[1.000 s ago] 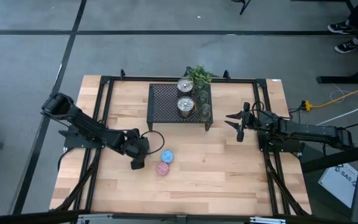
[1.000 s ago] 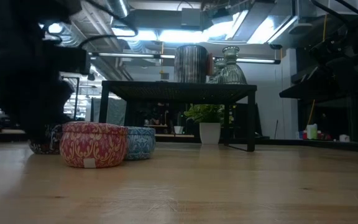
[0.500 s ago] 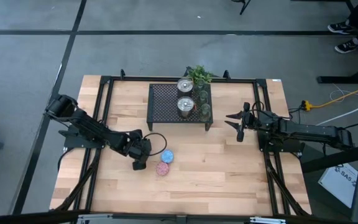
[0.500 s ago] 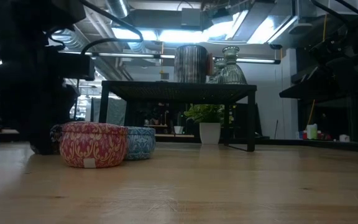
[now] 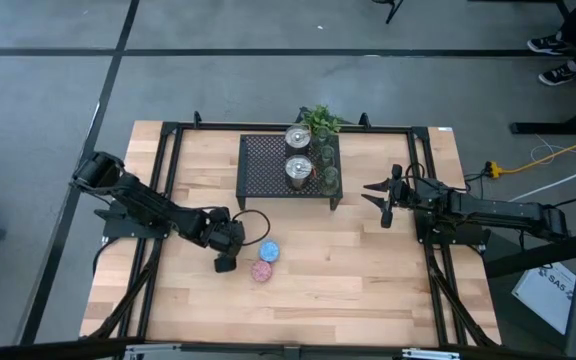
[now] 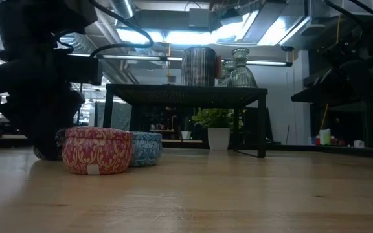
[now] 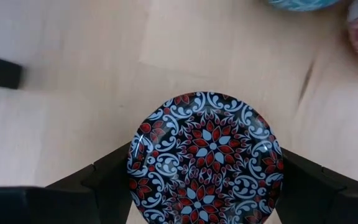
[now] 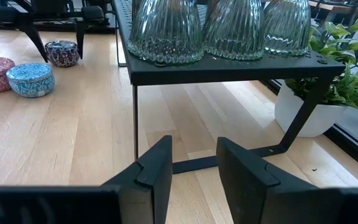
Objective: Pick & Place candle stick holders
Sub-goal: Put the red patterned scented candle on the shelf
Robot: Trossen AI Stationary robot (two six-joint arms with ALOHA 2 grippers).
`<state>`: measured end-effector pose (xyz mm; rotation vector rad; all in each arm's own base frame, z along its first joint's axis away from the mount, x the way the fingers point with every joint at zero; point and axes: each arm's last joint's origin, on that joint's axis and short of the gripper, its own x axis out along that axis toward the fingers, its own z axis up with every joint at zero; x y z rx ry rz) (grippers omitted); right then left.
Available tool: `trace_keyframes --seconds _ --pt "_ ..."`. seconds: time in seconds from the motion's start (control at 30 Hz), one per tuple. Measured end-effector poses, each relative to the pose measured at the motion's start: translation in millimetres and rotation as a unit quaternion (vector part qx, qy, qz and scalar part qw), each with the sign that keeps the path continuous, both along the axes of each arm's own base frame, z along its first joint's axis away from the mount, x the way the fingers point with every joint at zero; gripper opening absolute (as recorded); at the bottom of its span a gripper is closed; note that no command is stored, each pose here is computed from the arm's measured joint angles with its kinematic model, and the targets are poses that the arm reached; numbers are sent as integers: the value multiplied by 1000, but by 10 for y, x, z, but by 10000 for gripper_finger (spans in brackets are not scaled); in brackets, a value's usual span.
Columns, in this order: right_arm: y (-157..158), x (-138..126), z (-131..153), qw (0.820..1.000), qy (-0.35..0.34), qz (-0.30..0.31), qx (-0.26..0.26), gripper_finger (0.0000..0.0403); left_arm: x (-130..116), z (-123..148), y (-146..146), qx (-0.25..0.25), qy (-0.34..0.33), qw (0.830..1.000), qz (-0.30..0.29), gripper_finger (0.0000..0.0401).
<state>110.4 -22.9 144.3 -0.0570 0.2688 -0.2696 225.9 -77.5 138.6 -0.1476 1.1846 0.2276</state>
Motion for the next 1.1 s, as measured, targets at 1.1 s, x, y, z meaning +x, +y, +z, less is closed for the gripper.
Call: trace_keyframes --seconds 1.1 --pt "0 0 0 1000 0 0 0 128 336 1587 -139 -6 -210 960 -183 294"
